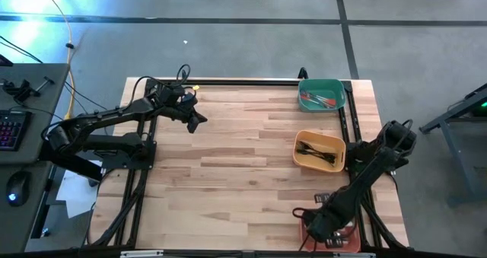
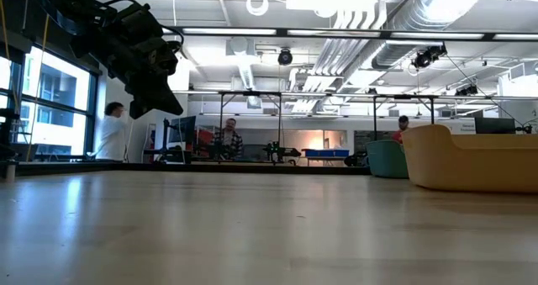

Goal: Sort silverware by color (type)
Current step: Put the white fork into the orange bin, then return to Home Position

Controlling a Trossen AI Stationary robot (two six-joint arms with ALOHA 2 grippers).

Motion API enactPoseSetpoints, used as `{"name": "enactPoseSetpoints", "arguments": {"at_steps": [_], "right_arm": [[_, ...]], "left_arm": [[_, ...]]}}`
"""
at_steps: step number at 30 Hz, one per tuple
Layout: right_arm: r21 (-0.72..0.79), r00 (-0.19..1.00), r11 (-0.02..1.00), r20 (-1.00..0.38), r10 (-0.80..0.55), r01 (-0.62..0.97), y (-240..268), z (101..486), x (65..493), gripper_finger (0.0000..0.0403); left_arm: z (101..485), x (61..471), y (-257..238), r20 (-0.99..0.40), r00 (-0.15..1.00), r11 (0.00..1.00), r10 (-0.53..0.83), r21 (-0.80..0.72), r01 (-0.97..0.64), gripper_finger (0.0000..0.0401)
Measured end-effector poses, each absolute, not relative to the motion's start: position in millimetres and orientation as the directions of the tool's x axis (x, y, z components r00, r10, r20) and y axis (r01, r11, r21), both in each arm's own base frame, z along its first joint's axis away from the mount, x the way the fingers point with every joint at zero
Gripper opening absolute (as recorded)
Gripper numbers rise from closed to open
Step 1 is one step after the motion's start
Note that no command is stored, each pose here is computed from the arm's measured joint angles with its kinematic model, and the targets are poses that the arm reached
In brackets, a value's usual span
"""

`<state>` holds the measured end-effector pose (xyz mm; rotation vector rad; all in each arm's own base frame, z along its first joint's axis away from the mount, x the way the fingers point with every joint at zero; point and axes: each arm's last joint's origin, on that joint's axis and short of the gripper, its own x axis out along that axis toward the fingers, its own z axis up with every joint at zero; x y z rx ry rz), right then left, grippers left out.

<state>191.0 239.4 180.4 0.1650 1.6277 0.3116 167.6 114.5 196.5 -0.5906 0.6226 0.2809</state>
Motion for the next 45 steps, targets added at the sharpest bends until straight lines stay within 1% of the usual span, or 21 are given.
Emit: {"name": "enactPoseSetpoints", "arguments": {"at_steps": [4, 8, 11, 15, 18, 20, 25, 27, 29, 31, 34, 36, 38, 41, 43, 45], "right_arm": [[0.302, -0.097, 0.950, -0.951, 0.294, -0.080, 238.2, 177.7, 189.7, 0.0020], [0.326, -0.117, 0.940, -0.942, 0.314, -0.099, 238.6, 178.9, 188.9, 0.0056], [0.341, -0.106, 0.934, -0.938, 0.330, -0.107, 237.3, 184.9, 187.8, 0.0079], [0.368, -0.083, 0.920, -0.929, 0.360, -0.134, 233.7, 198.0, 184.7, 0.0092], [0.397, -0.056, 0.908, -0.918, 0.393, -0.137, 228.1, 213.6, 180.3, 0.0089], [0.420, -0.034, 0.899, -0.907, 0.419, -0.124, 222.2, 227.0, 176.0, 0.0076], [0.472, 0.037, 0.875, -0.878, 0.478, -0.106, 197.5, 272.5, 155.9, 0.0013], [0.460, 0.107, 0.882, -0.877, 0.469, -0.100, 182.0, 287.2, 149.7, 0.0007], [0.419, 0.211, 0.905, -0.880, 0.424, -0.070, 164.6, 297.5, 148.8, 0.0012], [0.382, 0.330, 0.923, -0.867, 0.373, -0.041, 145.4, 306.9, 153.7, 0.0008], [0.304, 0.501, 0.953, -0.824, 0.265, -0.002, 117.3, 317.6, 166.3, 0.0002], [0.249, 0.605, 0.968, -0.772, 0.194, 0.007, 100.1, 324.7, 177.6, 0.0002], [0.198, 0.701, 0.980, -0.698, 0.142, -0.001, 84.8, 331.0, 189.9, 0.0001], [0.157, 0.846, 0.988, -0.527, 0.080, 0.004, 60.7, 332.8, 207.9, 0.0000], [0.154, 0.912, 0.988, -0.403, 0.079, -0.017, 46.0, 326.6, 217.2, 0.0000], [0.154, 0.948, 0.988, -0.310, 0.071, -0.024, 31.4, 314.0, 222.1, 0.0000]], "left_arm": [[196.5, 167.6, 114.5, -0.619, 0.782, 0.800, 0.073, -0.431, -0.416, 0.0000], [196.5, 167.6, 114.6, -0.619, 0.781, 0.807, 0.076, -0.422, -0.413, 0.0000], [196.5, 167.6, 114.6, -0.620, 0.781, 0.811, 0.076, -0.417, -0.410, 0.0000], [196.5, 167.6, 114.6, -0.620, 0.781, 0.811, 0.077, -0.417, -0.410, 0.0000], [196.5, 167.6, 114.6, -0.620, 0.781, 0.812, 0.076, -0.416, -0.410, 0.0000], [196.5, 167.6, 114.6, -0.620, 0.781, 0.813, 0.077, -0.415, -0.409, 0.0000], [196.6, 167.6, 114.6, -0.619, 0.781, 0.829, 0.076, -0.396, -0.395, 0.0000], [196.7, 167.8, 114.7, -0.617, 0.783, 0.844, 0.076, -0.378, -0.380, 0.0000], [197.7, 168.5, 115.0, -0.607, 0.791, 0.856, 0.075, -0.368, -0.363, 0.0000], [200.4, 171.1, 115.1, -0.578, 0.813, 0.873, 0.072, -0.357, -0.331, 0.0000], [205.9, 176.0, 115.0, -0.522, 0.850, 0.897, 0.071, -0.338, -0.283, 0.0000], [209.0, 178.1, 115.8, -0.493, 0.866, 0.903, 0.084, -0.331, -0.276, 0.0000], [212.9, 180.0, 117.2, -0.457, 0.884, 0.902, 0.098, -0.334, -0.272, 0.0000], [220.7, 181.7, 117.8, -0.390, 0.916, 0.913, 0.097, -0.332, -0.238, 0.0000], [226.9, 181.0, 117.2, -0.350, 0.931, 0.919, 0.105, -0.325, -0.226, 0.0000], [233.4, 179.0, 115.7, -0.313, 0.943, 0.927, 0.112, -0.308, -0.213, 0.0000]]}}
